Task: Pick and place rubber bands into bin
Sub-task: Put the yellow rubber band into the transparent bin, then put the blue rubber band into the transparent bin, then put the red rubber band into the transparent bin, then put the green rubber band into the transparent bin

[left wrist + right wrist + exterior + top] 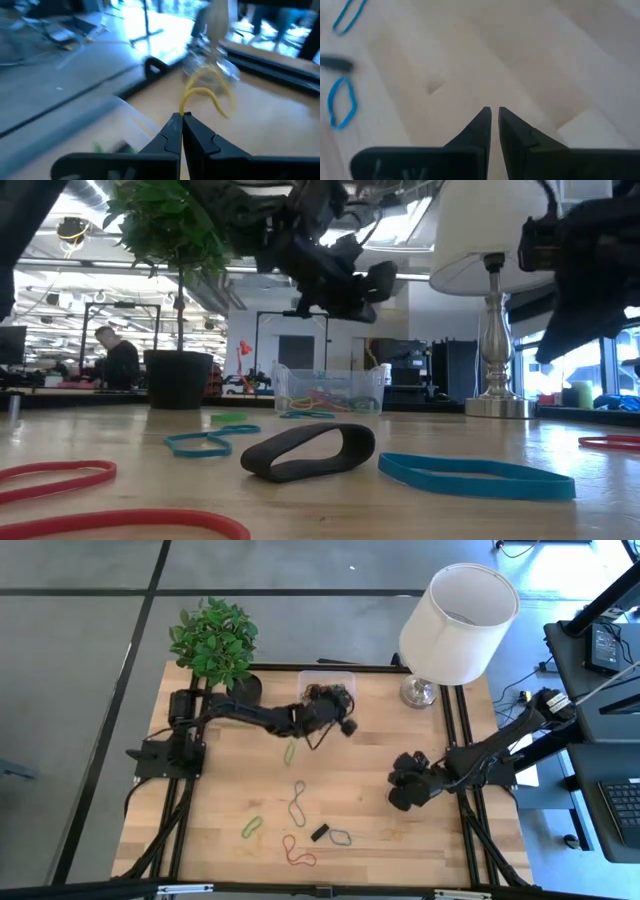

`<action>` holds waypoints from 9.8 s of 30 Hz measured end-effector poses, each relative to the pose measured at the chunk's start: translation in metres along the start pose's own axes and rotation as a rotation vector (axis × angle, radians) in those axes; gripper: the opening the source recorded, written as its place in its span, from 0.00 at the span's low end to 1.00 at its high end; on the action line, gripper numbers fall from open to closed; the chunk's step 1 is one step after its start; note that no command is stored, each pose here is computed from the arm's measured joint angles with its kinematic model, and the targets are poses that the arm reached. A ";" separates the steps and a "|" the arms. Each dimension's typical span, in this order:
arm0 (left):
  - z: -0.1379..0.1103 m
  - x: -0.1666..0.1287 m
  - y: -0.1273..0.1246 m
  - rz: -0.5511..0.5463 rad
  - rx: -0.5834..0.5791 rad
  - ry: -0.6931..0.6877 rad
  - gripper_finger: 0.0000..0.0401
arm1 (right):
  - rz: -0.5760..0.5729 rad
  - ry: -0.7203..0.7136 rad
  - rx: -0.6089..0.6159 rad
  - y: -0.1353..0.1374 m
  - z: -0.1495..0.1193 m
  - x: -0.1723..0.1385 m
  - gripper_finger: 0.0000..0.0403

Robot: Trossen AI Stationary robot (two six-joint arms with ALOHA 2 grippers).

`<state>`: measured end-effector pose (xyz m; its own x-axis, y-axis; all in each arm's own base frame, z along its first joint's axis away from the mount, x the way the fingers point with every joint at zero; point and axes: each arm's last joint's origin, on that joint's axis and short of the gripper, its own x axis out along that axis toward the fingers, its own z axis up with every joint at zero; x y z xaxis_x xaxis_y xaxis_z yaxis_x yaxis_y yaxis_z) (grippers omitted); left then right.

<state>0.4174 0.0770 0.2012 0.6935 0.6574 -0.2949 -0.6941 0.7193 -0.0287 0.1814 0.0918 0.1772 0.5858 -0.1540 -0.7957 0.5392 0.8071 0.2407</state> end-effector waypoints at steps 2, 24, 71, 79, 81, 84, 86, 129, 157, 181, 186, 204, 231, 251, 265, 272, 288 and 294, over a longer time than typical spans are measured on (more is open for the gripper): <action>0.003 0.008 0.014 0.049 0.010 -0.004 0.01 | -0.018 -0.009 0.040 -0.009 0.004 -0.002 0.10; -0.003 0.036 0.076 0.051 0.000 0.196 0.26 | -0.073 -0.119 0.101 -0.039 0.028 -0.007 0.10; -0.119 -0.213 -0.058 -0.471 0.441 0.788 0.00 | 0.221 0.056 -0.525 0.097 0.028 0.014 0.01; -0.113 -0.253 -0.013 -0.546 0.459 0.724 0.00 | 0.117 0.161 -0.633 0.163 0.034 0.058 0.09; -0.112 -0.261 -0.002 -0.564 0.458 0.705 0.00 | 0.080 0.196 -0.648 0.173 0.034 0.067 0.12; -0.110 -0.271 0.013 -0.593 0.455 0.670 0.00 | 0.048 0.228 -0.633 0.186 0.033 0.080 0.18; -0.111 -0.277 0.022 -0.604 0.457 0.653 0.00 | 0.044 0.241 -0.603 0.193 0.032 0.089 0.22; -0.111 -0.213 0.107 -0.657 0.367 0.338 0.00 | -0.162 0.102 -0.357 0.103 0.171 0.075 0.00; -0.092 -0.198 0.116 -0.404 0.152 0.186 0.00 | -0.326 -0.089 -0.374 -0.078 0.298 0.147 0.12; -0.092 -0.198 0.116 -0.404 0.212 0.173 0.00 | -0.361 0.258 -0.133 -0.022 0.240 0.079 0.10; -0.093 -0.199 0.114 -0.467 0.209 0.188 0.00 | -0.425 0.343 -0.008 0.004 0.211 0.070 0.10; -0.094 -0.201 0.112 -0.576 0.210 0.215 0.01 | -0.606 0.409 0.411 0.040 0.077 0.033 0.50; -0.094 -0.201 0.112 -0.592 0.222 0.218 0.01 | -0.428 0.523 0.613 0.029 -0.030 0.055 0.31; -0.093 -0.201 0.111 -0.606 0.309 0.173 0.01 | -0.233 0.106 0.026 0.050 0.143 0.044 0.01; -0.093 -0.200 0.112 -0.572 0.275 0.182 0.01 | -0.199 -0.211 -0.202 -0.015 0.311 0.071 0.00; -0.092 -0.200 0.113 -0.521 0.261 0.177 0.01 | -0.310 -0.022 -0.155 -0.051 0.329 0.142 0.01; -0.093 -0.200 0.113 -0.508 0.266 0.181 0.00 | -0.326 0.217 -0.064 -0.104 0.324 0.183 0.25; -0.094 -0.201 0.112 -0.565 0.266 0.193 0.00 | -0.347 0.244 0.011 -0.099 0.333 0.165 0.41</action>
<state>0.1825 0.0044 0.1676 0.8731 0.1273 -0.4706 -0.1438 0.9896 0.0007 0.4261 -0.2029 0.2074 0.2081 -0.2751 -0.9386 0.6863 0.7248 -0.0603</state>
